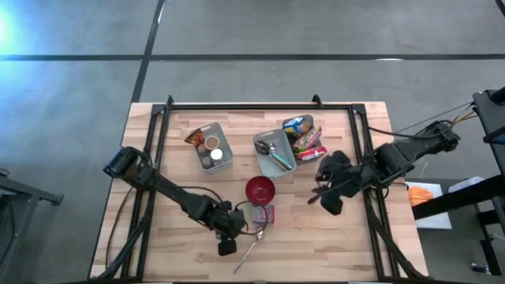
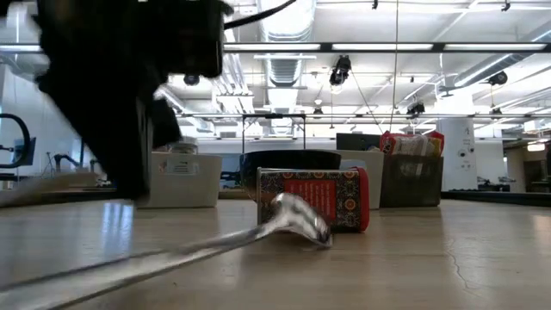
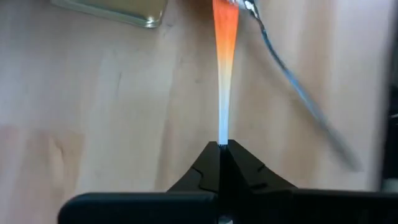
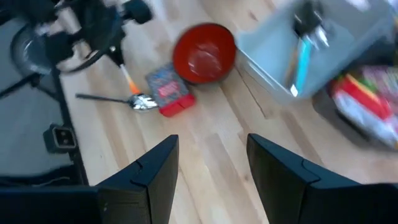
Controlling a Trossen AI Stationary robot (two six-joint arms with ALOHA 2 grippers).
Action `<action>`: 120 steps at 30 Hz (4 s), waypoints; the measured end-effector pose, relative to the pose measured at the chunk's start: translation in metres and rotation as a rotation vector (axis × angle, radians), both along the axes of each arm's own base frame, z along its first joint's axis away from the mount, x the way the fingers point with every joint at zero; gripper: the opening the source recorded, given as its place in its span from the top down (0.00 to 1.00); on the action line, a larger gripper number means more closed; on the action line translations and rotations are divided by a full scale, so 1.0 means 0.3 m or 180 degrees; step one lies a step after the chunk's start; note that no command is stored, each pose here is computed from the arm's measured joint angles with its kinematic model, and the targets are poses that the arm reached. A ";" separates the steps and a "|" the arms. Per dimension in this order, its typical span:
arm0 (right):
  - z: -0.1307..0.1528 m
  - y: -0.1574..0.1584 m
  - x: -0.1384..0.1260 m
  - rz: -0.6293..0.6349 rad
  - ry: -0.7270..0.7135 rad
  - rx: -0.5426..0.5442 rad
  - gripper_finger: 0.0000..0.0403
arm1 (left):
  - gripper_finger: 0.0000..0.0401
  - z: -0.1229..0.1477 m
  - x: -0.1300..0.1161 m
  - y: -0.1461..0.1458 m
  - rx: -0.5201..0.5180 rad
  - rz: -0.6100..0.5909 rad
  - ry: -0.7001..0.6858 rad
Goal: Pick & Place Food Item
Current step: Put the orange spoon into the right white bin
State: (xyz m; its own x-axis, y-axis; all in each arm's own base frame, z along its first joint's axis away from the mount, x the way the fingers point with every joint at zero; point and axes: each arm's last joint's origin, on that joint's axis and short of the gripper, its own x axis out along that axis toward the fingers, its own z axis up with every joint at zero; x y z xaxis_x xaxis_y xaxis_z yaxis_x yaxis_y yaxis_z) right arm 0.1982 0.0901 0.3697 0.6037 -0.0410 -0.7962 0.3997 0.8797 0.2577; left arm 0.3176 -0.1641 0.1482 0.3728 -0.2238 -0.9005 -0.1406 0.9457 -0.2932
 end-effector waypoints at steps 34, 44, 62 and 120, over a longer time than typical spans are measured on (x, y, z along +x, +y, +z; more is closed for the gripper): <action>-0.048 0.246 0.479 0.2701 0.0087 -0.1821 0.54 | 1.00 0.424 0.002 0.249 -0.1827 0.1167 -0.0763; -0.054 0.229 0.517 0.2664 0.0109 -0.1828 0.54 | 1.00 0.460 0.016 0.235 -0.1986 0.0863 -0.1024; -0.054 0.206 0.512 0.2565 0.0223 -0.1767 0.97 | 1.00 0.482 0.026 0.231 -0.2130 0.0755 -0.1163; -0.221 -0.585 0.461 -0.0708 0.0476 0.0402 0.98 | 0.36 0.589 -0.383 0.373 -0.0352 0.1258 -0.1604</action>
